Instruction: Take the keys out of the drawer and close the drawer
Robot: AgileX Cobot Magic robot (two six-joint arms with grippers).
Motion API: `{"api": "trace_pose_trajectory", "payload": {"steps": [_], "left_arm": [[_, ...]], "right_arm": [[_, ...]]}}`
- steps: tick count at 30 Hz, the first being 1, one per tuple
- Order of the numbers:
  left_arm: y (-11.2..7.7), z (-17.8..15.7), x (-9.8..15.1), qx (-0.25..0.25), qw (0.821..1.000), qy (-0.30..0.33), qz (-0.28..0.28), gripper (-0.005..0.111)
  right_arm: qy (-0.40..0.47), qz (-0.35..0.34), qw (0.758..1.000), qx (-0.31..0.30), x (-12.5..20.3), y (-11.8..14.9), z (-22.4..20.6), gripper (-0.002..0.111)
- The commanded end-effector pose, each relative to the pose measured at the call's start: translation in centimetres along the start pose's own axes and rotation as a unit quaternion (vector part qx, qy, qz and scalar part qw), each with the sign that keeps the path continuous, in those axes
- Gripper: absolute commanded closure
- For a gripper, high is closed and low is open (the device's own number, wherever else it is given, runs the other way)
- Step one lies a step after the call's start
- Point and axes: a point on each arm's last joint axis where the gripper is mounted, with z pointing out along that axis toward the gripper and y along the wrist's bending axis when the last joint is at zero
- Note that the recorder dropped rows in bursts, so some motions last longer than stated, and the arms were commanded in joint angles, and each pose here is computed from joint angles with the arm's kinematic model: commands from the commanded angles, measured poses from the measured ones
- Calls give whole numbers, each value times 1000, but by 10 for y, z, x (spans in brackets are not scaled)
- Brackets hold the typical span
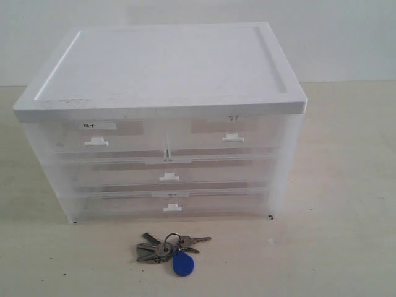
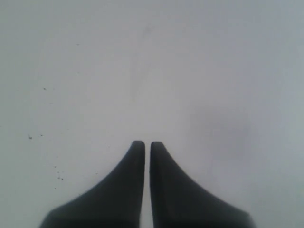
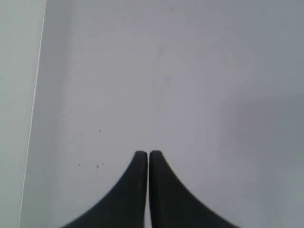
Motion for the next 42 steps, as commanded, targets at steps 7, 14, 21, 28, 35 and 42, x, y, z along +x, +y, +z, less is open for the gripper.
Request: {"api": "trace_pose_trajectory", "payload": {"steps": [7,14,21,28,35,42], "left_arm": [[35,-12,50,-120,990,60,39,102],[49,-26,86,-165,969,128,128,102],[56,-34,101,-203,939,227,162,102],[58,-43,115,-196,909,323,176,102],[58,-47,120,-196,897,356,171,102],[58,-47,120,-196,897,356,171,102]], "right_arm": [[-2,0,1000,-2,-1,1,-1,108],[-2,-1,1000,-2,-1,1,-1,108],[-2,0,1000,-2,-1,1,-1,108],[-2,-2,1000,-2,-1,1,-1,108],[-2,-1,1000,-2,-1,1,-1,108],[-2,-2,1000,-2,-1,1,-1,108]]}}
